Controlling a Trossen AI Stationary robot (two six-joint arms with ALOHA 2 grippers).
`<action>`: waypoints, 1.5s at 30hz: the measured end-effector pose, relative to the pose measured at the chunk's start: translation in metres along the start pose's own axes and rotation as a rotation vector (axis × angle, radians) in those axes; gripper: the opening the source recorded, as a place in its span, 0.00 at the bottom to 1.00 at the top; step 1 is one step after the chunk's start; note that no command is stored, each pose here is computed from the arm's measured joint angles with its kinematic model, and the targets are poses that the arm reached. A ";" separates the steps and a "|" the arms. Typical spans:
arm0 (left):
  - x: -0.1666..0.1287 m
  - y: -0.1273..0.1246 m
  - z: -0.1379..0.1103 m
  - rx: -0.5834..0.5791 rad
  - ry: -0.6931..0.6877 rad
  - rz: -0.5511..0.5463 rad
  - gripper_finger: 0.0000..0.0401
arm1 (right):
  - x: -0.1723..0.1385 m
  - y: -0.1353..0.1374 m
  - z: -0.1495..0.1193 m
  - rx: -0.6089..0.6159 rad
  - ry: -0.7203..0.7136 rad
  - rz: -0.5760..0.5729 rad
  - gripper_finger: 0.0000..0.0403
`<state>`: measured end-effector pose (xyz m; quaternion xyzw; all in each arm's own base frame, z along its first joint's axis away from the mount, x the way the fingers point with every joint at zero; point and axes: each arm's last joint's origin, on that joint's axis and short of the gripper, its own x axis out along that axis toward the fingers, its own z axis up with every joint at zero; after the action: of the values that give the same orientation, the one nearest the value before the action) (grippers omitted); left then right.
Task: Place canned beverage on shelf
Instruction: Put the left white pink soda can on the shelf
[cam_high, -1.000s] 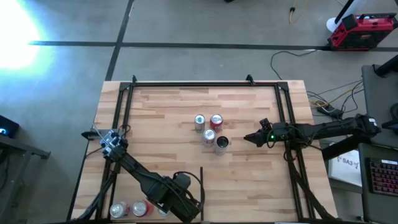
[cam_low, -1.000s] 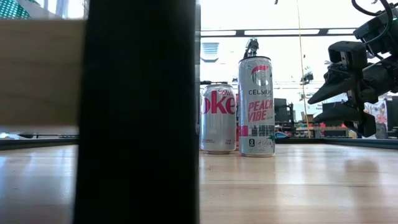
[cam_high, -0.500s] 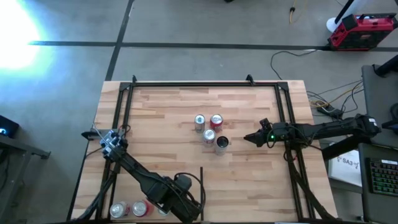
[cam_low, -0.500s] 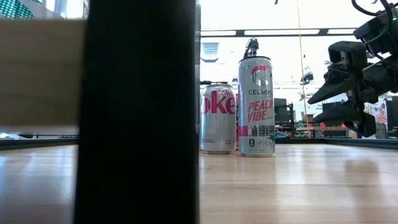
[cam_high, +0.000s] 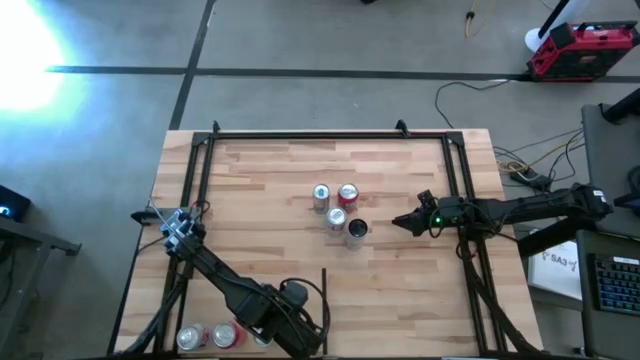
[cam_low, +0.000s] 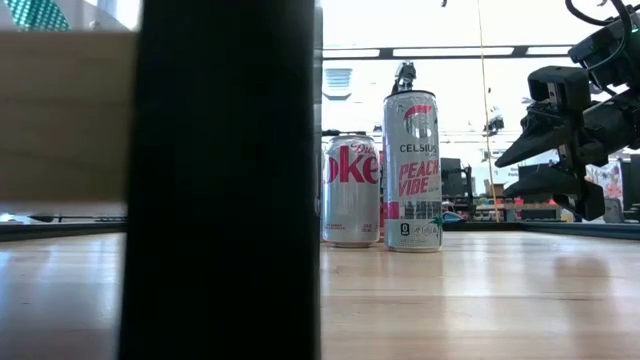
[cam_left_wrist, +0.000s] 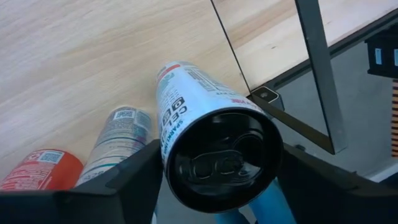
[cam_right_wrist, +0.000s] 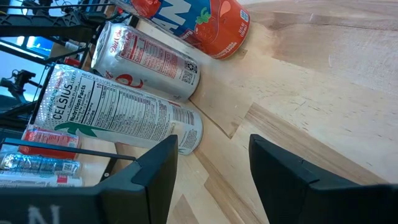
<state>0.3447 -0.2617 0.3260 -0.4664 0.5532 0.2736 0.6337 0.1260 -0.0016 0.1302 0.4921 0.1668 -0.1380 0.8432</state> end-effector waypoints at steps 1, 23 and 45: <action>0.000 0.000 0.000 0.000 0.000 0.000 0.65 | 0.000 0.000 0.000 0.000 0.000 0.000 0.45; 0.002 -0.001 -0.007 0.001 0.027 -0.015 0.69 | 0.000 0.000 0.000 0.000 0.000 0.000 0.45; 0.000 -0.001 -0.006 0.051 0.003 -0.026 0.85 | 0.000 0.000 0.000 0.000 0.000 0.000 0.45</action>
<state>0.3429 -0.2680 0.3267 -0.4575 0.5549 0.2504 0.6481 0.1260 -0.0015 0.1302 0.4921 0.1669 -0.1379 0.8432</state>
